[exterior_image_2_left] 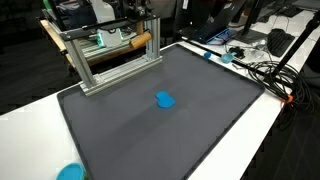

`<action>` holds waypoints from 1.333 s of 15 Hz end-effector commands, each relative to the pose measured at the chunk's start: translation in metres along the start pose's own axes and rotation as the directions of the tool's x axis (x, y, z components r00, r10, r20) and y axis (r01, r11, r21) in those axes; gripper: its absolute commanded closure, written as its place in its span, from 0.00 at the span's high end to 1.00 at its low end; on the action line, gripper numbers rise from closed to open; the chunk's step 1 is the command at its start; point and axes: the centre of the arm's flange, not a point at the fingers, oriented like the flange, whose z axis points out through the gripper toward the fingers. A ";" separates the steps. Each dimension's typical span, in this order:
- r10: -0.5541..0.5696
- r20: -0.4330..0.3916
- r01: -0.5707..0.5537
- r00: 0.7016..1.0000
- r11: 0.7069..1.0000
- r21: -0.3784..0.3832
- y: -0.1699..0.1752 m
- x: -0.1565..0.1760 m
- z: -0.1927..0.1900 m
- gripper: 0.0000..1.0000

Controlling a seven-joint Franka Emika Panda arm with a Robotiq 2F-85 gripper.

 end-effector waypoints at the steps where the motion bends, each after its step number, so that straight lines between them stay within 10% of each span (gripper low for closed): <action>1: 0.008 -0.025 -0.007 1.000 1.000 0.010 0.005 -0.031 -0.005 0.22; 7: -0.012 -0.037 0.013 0.999 1.000 0.017 0.000 -0.056 -0.004 0.22; 8: -0.015 -0.035 0.016 0.999 1.000 0.021 0.000 -0.059 -0.004 0.28; 9: -0.023 -0.037 0.024 0.999 0.999 0.031 0.000 -0.062 -0.003 0.72; 14: -0.013 -0.046 0.015 0.999 0.999 0.043 0.007 -0.072 -0.006 0.98; 20: 0.039 -0.081 -0.035 0.996 0.998 0.054 0.026 -0.064 -0.015 1.00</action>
